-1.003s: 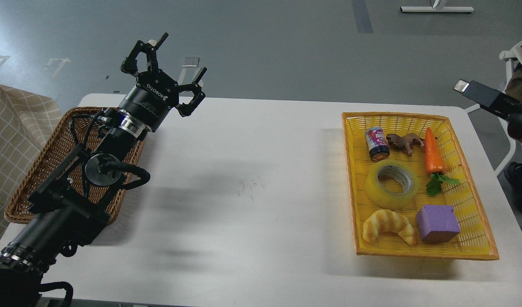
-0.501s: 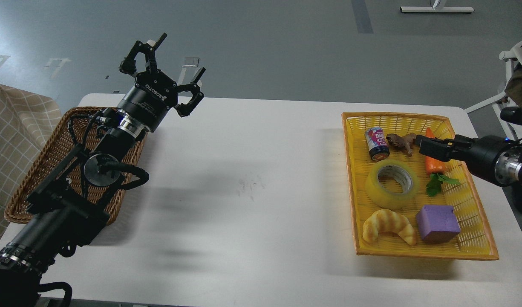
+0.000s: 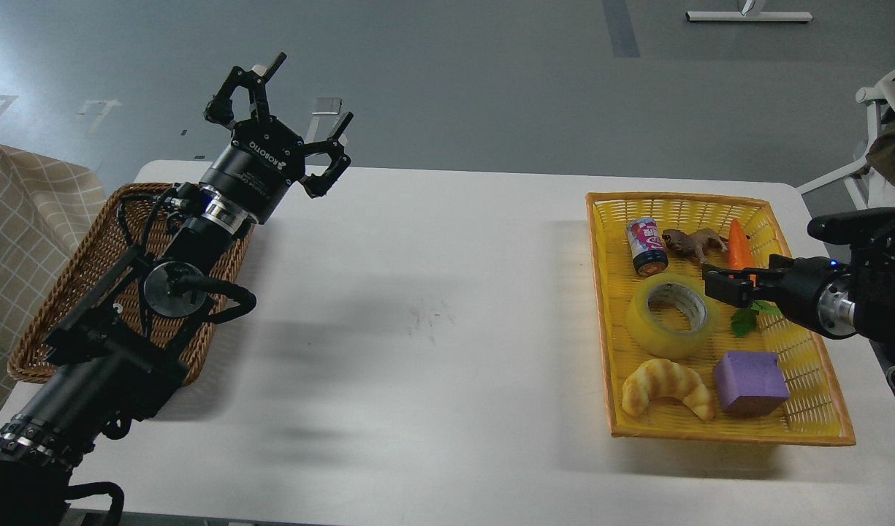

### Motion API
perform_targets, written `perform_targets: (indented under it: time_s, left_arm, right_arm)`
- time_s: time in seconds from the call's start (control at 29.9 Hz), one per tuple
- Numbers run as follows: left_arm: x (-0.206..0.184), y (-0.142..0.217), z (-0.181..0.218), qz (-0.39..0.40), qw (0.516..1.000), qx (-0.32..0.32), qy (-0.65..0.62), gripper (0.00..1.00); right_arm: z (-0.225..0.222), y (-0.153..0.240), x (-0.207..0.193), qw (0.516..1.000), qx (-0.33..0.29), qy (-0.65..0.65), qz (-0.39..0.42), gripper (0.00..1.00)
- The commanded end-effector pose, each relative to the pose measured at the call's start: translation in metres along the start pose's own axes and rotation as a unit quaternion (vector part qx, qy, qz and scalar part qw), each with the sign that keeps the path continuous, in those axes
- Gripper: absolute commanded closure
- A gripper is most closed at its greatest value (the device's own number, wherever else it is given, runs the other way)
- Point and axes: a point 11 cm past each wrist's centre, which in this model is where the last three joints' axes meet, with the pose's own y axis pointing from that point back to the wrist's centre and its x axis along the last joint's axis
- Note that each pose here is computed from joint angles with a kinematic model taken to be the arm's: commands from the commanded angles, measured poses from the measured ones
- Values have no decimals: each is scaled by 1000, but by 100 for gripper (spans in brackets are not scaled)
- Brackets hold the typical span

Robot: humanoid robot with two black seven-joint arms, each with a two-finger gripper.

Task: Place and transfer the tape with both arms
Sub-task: 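Reach the right gripper into the yellow tape roll's hole and grasp it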

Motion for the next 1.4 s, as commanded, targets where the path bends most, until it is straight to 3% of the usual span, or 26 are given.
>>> perform_targets:
  time_s: [0.0, 0.67, 1.04, 1.37]
  left_arm:
    - [-1, 0, 1, -1, 1000, 0, -1, 2]
    - [0, 0, 3, -1, 1000, -3, -1, 2]
    - [0, 0, 4, -1, 1000, -3, -2, 2]
    - [-1, -1, 4, -1, 1000, -3, -2, 2]
  right_arm:
    - [-5, -7, -5, 1000, 1, 18, -13, 2]
    - [-11, -34, -28, 998, -4, 34, -61, 4]
    - [-18, -44, -24, 998, -1, 26, -60, 18]
    - [-21, -45, -32, 997, 6, 31, -72, 25]
